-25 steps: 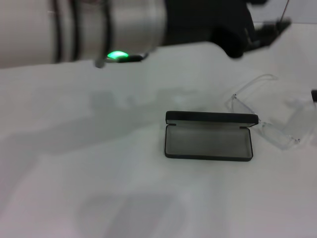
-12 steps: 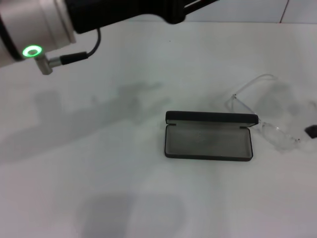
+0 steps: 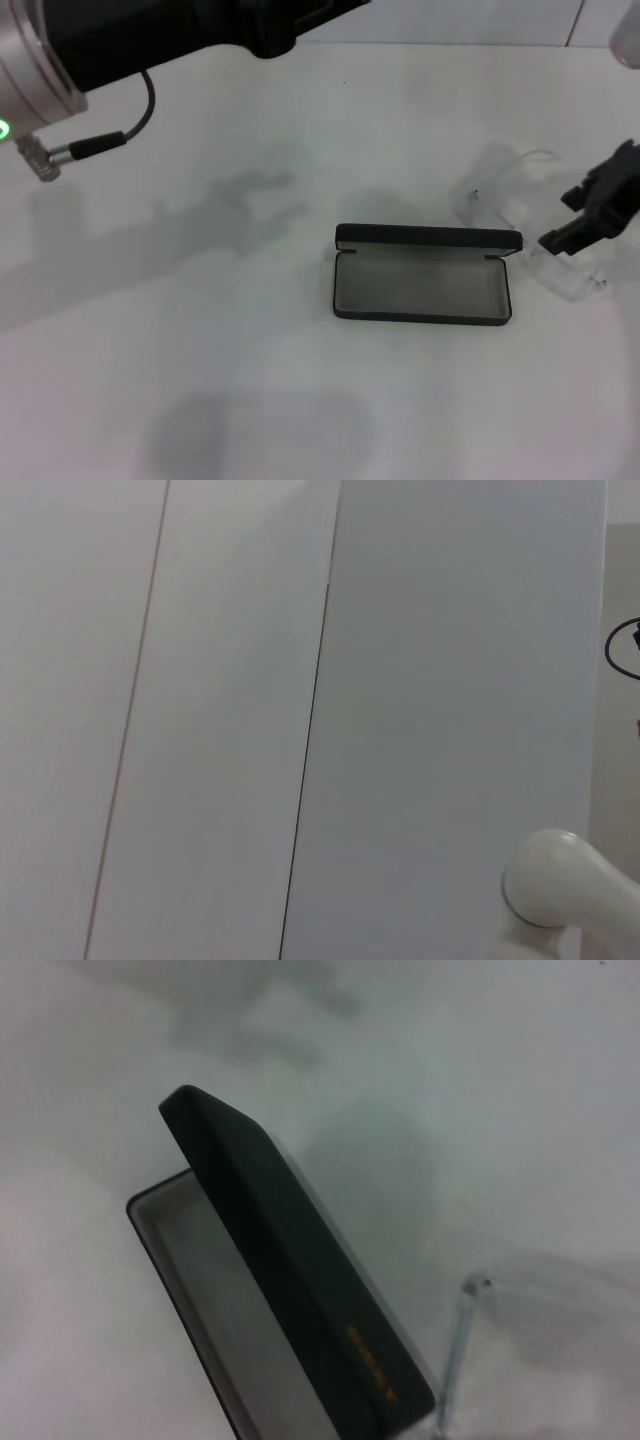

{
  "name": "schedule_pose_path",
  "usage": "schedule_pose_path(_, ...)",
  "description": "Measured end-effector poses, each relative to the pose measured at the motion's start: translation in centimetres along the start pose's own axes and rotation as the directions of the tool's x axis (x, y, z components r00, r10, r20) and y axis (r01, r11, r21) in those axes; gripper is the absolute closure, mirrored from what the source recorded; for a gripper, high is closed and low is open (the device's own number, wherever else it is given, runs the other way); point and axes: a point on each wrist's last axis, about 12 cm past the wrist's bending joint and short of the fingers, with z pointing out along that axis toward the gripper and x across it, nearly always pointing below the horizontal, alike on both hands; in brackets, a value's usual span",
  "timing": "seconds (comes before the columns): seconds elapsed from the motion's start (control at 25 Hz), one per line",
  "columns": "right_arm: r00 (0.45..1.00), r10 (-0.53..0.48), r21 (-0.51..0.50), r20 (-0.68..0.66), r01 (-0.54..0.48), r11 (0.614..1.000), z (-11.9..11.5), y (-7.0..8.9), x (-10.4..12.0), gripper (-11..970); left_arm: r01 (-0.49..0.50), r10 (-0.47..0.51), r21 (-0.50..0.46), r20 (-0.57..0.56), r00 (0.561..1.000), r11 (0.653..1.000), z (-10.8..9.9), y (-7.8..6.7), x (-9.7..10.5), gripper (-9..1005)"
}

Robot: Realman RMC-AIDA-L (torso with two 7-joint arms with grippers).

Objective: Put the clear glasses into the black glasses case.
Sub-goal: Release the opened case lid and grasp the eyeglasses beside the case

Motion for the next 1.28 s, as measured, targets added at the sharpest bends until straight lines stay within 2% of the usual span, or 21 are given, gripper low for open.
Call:
schedule_pose_path(0.4, 0.997, -0.036, -0.051, -0.063, 0.033, 0.998, 2.5, 0.5, -1.2, 315, -0.011, 0.011, 0.007, -0.003, 1.0, 1.0, -0.7, -0.2, 0.3, 537)
schedule_pose_path(1.28, 0.998, -0.02, -0.021, -0.061, 0.019, 1.0, 5.0, -0.1, -0.9, 329, 0.007, -0.007, 0.009, -0.006, 1.0, 1.0, -0.7, -0.2, 0.8, 536)
